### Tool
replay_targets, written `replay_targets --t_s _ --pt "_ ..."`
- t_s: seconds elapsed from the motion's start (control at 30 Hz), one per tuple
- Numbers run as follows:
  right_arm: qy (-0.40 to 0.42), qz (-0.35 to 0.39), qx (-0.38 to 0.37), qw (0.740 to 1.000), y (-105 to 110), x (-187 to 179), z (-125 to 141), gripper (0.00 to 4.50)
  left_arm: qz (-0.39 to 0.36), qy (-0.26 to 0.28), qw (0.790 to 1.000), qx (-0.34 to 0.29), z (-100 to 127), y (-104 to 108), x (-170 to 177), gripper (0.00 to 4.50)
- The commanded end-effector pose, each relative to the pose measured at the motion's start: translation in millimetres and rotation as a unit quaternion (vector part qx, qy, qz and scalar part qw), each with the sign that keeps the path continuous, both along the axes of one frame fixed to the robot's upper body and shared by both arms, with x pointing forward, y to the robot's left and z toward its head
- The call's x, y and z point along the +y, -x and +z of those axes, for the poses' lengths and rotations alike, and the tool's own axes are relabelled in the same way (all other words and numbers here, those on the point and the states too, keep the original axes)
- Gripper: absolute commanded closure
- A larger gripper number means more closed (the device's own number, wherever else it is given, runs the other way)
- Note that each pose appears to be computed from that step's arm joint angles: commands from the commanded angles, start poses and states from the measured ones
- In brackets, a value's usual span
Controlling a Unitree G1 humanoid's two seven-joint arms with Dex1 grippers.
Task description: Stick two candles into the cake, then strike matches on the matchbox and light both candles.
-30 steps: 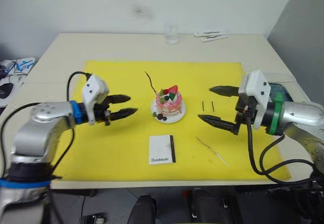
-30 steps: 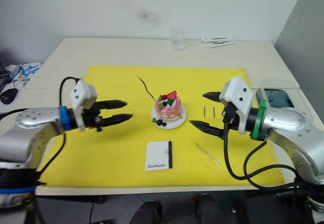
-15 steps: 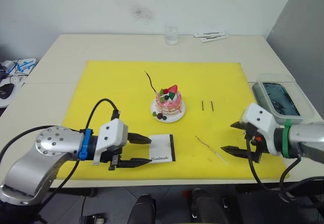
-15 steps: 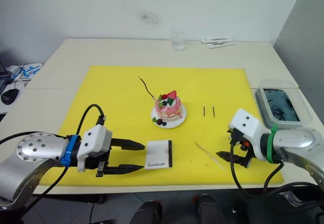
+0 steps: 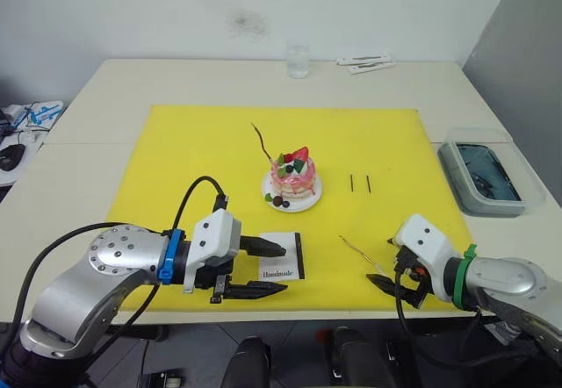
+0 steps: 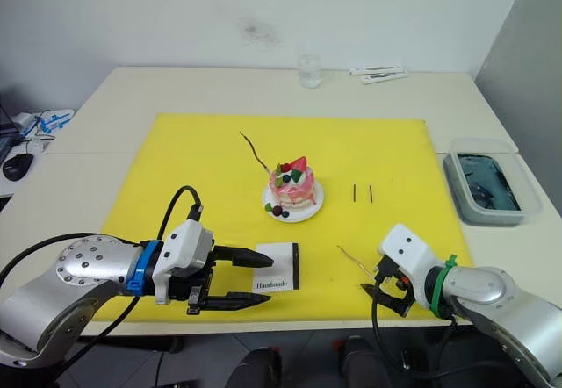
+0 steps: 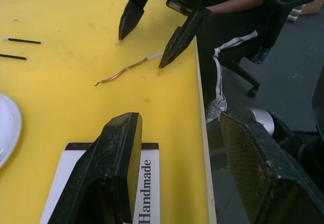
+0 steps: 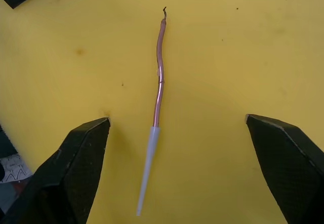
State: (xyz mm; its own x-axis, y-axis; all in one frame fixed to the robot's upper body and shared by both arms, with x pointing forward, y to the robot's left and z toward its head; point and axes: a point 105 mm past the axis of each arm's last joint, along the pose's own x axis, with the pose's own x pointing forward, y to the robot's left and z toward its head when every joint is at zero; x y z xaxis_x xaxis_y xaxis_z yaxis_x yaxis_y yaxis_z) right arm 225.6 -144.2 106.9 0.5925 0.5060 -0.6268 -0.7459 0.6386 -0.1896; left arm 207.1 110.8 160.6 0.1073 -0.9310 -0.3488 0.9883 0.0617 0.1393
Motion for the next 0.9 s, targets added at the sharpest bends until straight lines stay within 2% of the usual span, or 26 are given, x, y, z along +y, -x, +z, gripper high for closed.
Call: replay_targets --t_s 0.03,0.3,0.43,0.67,0.77,0.9 --pt "0.004 0.002 -0.014 1.0 4 3 1 1.33 -0.013 0.004 1.0 -0.017 5 2 -4 1.72" --pt "0.013 -0.003 -0.006 1.0 11 5 -6 4.34 -0.007 0.001 1.0 -0.021 5 1 -2 1.72" --pt "0.008 -0.009 -0.011 1.0 8 5 -3 4.45 -0.003 -0.002 1.0 -0.023 4 0 -1 1.72" --pt "-0.016 -0.012 -0.026 0.999 -4 -3 25 4.45 0.004 0.006 1.0 -0.014 7 0 0 1.72" --pt "0.003 0.007 -0.029 1.0 -11 -26 45 4.45 0.002 0.007 1.0 -0.009 7 1 0 1.72" --pt "0.056 0.019 -0.023 0.998 -19 -63 51 4.45 -0.011 0.01 1.0 -0.004 7 4 -4 1.72"
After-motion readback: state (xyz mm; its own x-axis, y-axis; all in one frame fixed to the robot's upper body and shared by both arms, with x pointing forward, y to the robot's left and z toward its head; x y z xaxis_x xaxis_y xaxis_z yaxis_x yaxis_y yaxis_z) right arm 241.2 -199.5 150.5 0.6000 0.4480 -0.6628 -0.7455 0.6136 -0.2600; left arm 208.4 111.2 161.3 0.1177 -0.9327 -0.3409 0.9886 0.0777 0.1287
